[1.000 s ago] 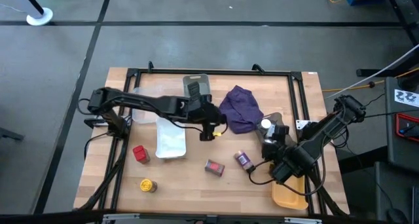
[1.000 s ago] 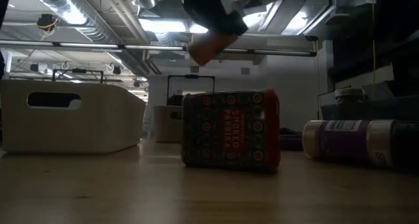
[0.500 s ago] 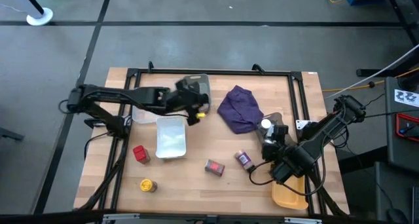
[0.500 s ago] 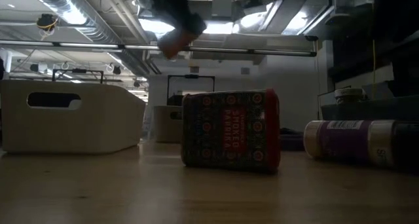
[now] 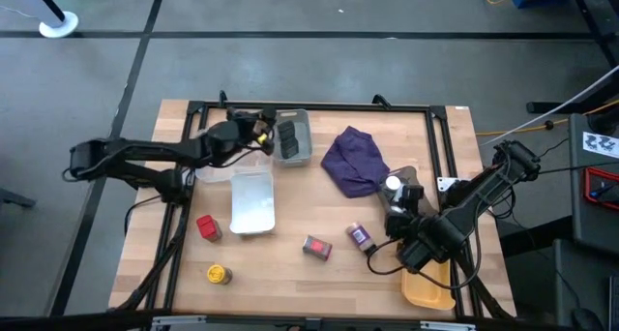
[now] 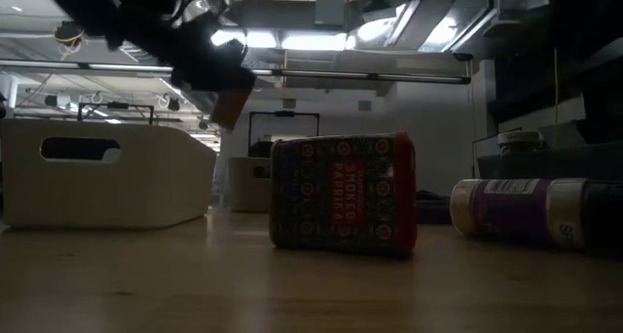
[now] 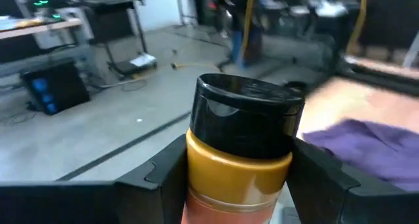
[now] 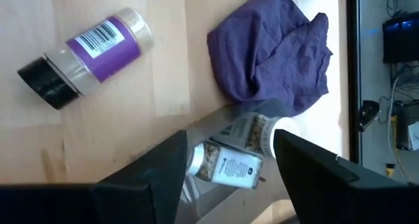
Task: Sort spices by type
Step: Put the center black seasoning bottle into the top right transparent bin
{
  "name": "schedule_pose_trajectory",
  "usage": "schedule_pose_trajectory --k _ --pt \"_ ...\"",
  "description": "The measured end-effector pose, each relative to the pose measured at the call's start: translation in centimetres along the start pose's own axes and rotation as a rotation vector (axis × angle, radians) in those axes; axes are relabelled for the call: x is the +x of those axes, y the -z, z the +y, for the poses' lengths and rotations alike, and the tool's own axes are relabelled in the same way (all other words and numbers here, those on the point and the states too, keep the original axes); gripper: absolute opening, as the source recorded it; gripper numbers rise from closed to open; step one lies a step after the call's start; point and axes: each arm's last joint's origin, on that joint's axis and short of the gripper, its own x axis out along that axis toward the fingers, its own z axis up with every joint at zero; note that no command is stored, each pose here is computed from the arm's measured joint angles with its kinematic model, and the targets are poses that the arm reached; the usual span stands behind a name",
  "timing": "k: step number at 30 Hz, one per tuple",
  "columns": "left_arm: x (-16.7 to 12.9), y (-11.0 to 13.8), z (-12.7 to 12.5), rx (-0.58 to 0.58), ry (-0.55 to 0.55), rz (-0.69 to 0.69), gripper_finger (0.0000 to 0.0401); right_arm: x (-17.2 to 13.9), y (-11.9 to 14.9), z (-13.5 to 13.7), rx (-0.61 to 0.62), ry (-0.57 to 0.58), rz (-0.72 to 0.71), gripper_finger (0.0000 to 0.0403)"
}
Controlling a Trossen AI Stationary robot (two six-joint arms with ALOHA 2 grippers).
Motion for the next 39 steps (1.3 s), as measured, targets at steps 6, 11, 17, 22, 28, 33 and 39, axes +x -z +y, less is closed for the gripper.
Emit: schedule_pose_trajectory --k 6,11,17,22,28,33,39 --pt "0.9 3.7 2.1 -0.118 -0.089 -0.027 0.0198 0.0 -0.2 0.2 0.017 -0.016 -0.021 0.0227" --pt "1.4 5.7 2.2 -0.139 -0.107 0.035 0.0198 0.0 -0.4 0.2 0.028 0.000 -0.054 0.0227" --pt "2.7 7.0 1.8 -0.164 -0.117 0.048 0.0198 0.0 -0.6 0.3 0.042 0.009 -0.086 0.0227" --pt "3.8 8.2 1.5 -0.197 -0.127 0.029 0.0198 0.0 -0.8 0.4 0.053 -0.003 -0.098 0.0227" --pt "4.4 9.0 1.5 -0.185 -0.168 0.034 0.0198 0.0 -0.8 0.4 0.054 -0.004 -0.099 0.0227" --pt "4.8 9.5 1.9 -0.185 -0.195 0.047 0.0198 0.0 -0.8 0.4 0.054 -0.004 -0.099 0.0227" --pt "5.3 10.6 2.2 -0.218 -0.220 0.083 0.0198 0.0 -0.8 0.4 0.054 -0.004 -0.099 0.0227"
